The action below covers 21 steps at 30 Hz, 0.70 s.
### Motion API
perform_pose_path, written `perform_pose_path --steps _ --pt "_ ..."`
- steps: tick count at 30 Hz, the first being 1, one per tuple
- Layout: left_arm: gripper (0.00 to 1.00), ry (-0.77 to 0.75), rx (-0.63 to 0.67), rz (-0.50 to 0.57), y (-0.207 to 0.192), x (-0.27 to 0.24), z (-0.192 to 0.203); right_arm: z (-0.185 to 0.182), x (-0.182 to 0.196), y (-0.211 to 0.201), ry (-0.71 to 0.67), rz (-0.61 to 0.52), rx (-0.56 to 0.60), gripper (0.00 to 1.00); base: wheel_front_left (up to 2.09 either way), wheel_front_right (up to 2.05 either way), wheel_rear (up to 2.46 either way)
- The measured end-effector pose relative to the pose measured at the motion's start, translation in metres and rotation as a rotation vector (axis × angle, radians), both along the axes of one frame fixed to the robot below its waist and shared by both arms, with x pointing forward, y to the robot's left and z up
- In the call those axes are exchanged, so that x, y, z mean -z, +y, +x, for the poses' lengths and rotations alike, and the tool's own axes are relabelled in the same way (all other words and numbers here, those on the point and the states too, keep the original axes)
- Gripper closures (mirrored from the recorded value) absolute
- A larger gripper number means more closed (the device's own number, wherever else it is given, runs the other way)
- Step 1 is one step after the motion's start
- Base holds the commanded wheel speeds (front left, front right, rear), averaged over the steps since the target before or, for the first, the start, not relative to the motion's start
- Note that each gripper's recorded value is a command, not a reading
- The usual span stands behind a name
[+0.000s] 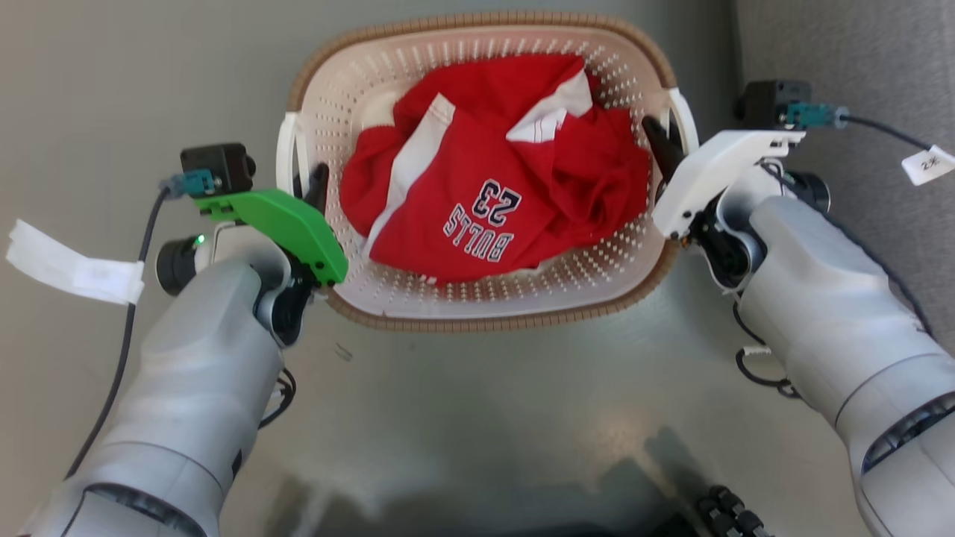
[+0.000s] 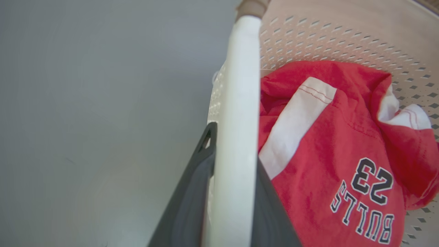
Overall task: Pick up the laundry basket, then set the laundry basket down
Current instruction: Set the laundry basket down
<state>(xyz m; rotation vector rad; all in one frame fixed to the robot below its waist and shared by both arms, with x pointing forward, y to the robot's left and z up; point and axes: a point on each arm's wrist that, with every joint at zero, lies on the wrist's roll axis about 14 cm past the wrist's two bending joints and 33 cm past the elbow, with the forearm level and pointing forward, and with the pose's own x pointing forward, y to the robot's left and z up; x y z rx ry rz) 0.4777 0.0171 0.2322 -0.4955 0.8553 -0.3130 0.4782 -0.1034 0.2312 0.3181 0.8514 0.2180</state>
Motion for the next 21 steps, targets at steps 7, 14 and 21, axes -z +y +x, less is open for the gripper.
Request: perform_pose_path --steps 7,14,21 --pt "1.0 0.031 -0.012 0.004 0.001 0.032 0.007 0.01 0.03 0.0 0.028 -0.002 0.006 1.0 0.0 0.0 0.0" --pt "1.0 0.064 -0.024 0.009 0.003 0.06 0.006 0.008 0.057 0.002 0.061 -0.001 0.006 1.0 0.0 0.0 0.0" --pt "1.0 0.09 -0.024 0.021 0.006 0.077 -0.003 -0.002 0.075 0.004 0.094 0.0 0.011 1.0 0.0 0.0 0.0"
